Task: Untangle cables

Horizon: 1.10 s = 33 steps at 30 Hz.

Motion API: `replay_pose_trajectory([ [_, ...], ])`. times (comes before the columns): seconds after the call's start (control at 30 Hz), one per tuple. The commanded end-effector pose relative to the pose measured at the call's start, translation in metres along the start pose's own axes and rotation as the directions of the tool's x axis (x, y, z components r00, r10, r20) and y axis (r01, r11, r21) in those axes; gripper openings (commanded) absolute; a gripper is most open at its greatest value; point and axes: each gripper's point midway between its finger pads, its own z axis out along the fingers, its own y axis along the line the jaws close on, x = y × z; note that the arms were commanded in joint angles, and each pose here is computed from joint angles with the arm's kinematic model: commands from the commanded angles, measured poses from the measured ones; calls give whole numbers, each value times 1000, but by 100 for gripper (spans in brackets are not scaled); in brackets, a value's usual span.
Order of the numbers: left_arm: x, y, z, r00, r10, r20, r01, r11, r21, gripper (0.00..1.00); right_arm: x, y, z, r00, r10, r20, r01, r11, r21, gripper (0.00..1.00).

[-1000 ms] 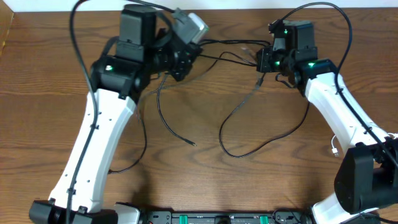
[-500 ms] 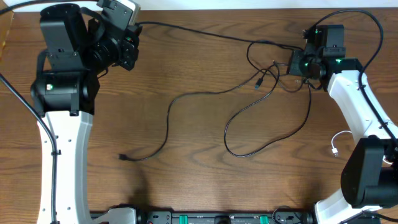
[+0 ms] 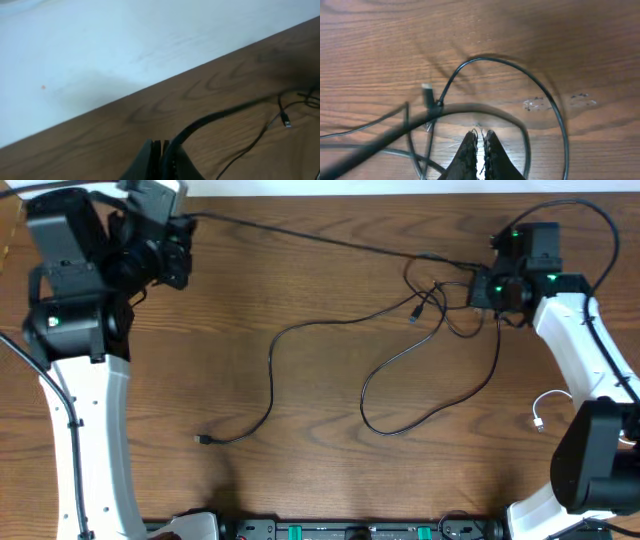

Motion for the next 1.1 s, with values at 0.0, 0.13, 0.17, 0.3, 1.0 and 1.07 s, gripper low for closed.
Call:
replay_pose_trajectory([
  [0.0, -10, 27, -15, 999, -23, 24, 26, 993, -117, 8, -1, -38, -3, 999, 32, 10, -33, 991, 126, 1],
  [0.13, -9, 26, -15, 999, -31, 21, 33, 993, -115, 8, -2, -36, -4, 999, 31, 14, -32, 993, 117, 1],
  [0.17, -10, 26, -15, 999, -44, 24, 47, 993, -112, 8, -2, -35, -5, 999, 30, 15, -31, 993, 116, 1],
  [0.3, -16, 7, -13, 997, -45, 59, 45, 999, 1, 8, -5, -28, -10, 999, 21, 30, -24, 996, 91, 1],
  [1.0, -13, -55, 21, 996, -77, 49, 56, 942, 332, 70, -24, 37, -56, 978, -133, 161, 135, 991, 3, 1],
  [1.07, -10, -69, 33, 997, -75, 31, 58, 923, 380, 70, -28, 50, -71, 967, -159, 201, 165, 986, -13, 1],
])
